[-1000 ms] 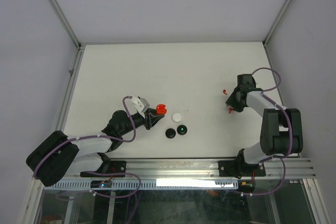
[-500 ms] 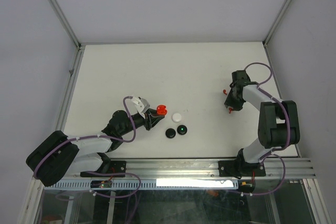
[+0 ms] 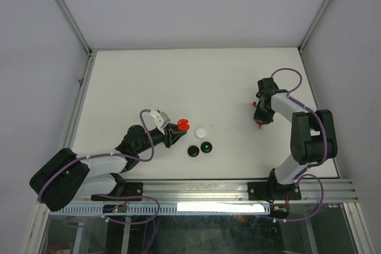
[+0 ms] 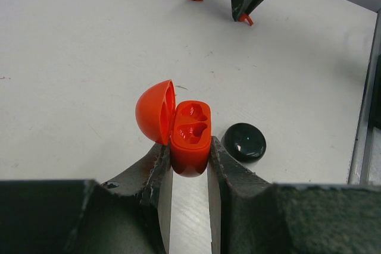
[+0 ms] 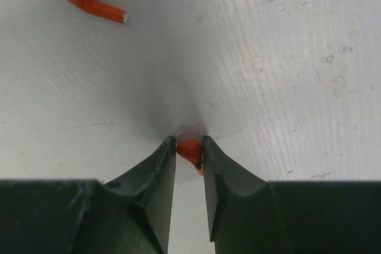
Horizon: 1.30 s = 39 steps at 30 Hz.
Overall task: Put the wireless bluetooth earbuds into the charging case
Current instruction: Pick up the earbud from the center of the board.
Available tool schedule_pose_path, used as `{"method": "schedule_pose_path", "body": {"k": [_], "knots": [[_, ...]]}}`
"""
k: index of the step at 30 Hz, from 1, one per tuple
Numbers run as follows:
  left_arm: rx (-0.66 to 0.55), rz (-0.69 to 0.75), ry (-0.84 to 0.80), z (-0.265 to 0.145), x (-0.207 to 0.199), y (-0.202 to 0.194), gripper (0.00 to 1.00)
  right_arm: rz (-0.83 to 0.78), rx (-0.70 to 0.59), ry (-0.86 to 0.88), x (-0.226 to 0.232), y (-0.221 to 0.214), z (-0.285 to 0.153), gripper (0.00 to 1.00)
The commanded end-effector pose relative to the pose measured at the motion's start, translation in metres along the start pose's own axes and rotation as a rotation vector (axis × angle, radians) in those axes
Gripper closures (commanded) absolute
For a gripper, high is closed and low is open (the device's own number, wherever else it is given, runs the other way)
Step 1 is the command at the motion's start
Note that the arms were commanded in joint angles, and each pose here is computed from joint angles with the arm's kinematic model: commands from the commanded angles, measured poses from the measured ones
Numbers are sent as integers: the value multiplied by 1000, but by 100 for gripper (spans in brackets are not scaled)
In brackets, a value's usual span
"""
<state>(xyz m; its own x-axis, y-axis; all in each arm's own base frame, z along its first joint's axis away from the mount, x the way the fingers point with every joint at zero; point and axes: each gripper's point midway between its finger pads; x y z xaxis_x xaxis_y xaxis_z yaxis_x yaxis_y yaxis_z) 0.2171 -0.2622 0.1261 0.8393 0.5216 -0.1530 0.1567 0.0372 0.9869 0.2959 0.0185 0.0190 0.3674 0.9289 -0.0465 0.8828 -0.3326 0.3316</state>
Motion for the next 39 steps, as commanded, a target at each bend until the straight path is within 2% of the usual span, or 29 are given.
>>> {"method": "schedule_pose_path", "body": {"k": [1,6,12,27,33,39], "knots": [[-85,54,-22,3,-2,28,97,-67,67,-66,-10,-19,7,74],[-137,64,-16,-2,-3,42,97,-94,16,-31,1,-16,-7,81],[-184,59,-52,-3,-11,54,97,-121,-89,70,30,-11,-33,82],[-298,108,-77,-2,-17,85,95,-199,-568,489,119,5,-168,83],[-320,132,-96,3,-19,95,95,-243,-676,621,137,-4,-210,83],[-344,216,-147,8,-25,100,95,-280,-760,761,154,-12,-245,83]]}}
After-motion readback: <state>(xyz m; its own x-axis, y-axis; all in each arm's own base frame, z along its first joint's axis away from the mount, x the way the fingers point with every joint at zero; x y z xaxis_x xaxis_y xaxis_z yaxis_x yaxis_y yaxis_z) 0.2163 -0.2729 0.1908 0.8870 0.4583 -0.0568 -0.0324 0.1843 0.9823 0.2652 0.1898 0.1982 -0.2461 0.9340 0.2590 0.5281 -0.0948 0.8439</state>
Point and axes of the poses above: each gripper's point midway between its finger pads, its own z axis out along the fingers, its own x axis along the line the jaws close on, y = z × x
